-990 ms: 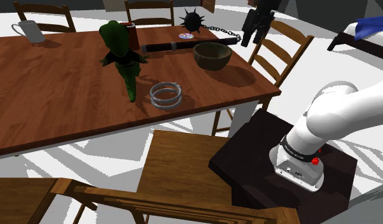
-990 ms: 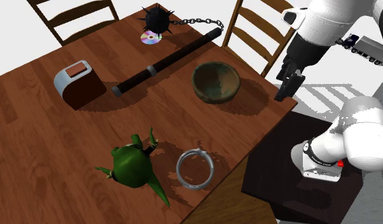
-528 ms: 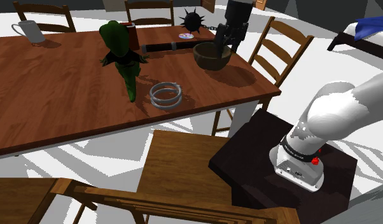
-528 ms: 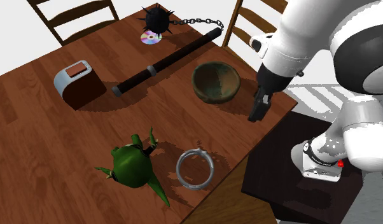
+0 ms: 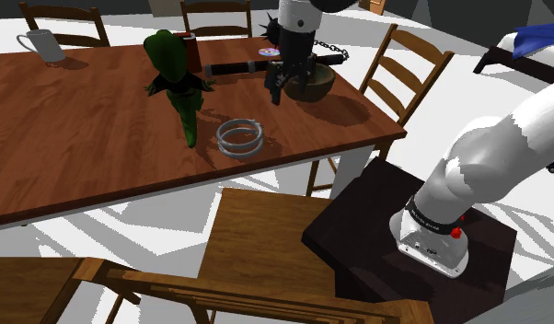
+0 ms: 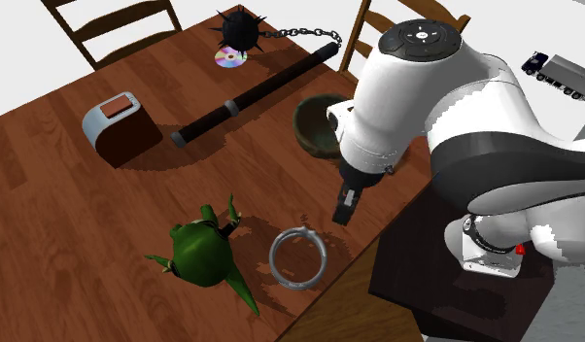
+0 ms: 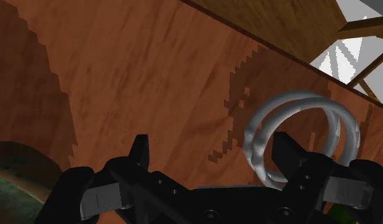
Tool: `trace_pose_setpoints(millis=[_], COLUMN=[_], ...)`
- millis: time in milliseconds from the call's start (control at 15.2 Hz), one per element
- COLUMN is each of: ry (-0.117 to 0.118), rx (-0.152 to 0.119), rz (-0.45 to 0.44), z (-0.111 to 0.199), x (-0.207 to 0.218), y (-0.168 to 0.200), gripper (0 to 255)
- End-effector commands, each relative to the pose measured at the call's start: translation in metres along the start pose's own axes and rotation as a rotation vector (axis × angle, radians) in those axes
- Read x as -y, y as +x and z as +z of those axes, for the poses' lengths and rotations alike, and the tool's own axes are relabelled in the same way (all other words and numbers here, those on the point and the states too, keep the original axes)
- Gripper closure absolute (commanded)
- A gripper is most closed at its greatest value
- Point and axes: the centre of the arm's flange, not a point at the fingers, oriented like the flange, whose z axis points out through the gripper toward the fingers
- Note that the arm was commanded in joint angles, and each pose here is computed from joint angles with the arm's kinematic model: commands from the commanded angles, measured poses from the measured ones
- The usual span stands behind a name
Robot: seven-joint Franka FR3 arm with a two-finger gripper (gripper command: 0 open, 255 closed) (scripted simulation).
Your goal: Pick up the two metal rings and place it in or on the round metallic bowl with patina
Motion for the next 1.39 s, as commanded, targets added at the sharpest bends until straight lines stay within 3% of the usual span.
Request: trace_pose_setpoints(millis=[0,396,858,1320], ry=[-0.012,-0.046,-0.046,-0.046], rx=[0.002,0.010,0.010,0.010], rz=[0.006,0.020,0.020,0.020], z=[0.013,0.050,0.090,0.090], x=[0.021,0.074,0.072,0.072], y=[0.013,0.050,0.049,0.049], gripper=[0,0,0,0])
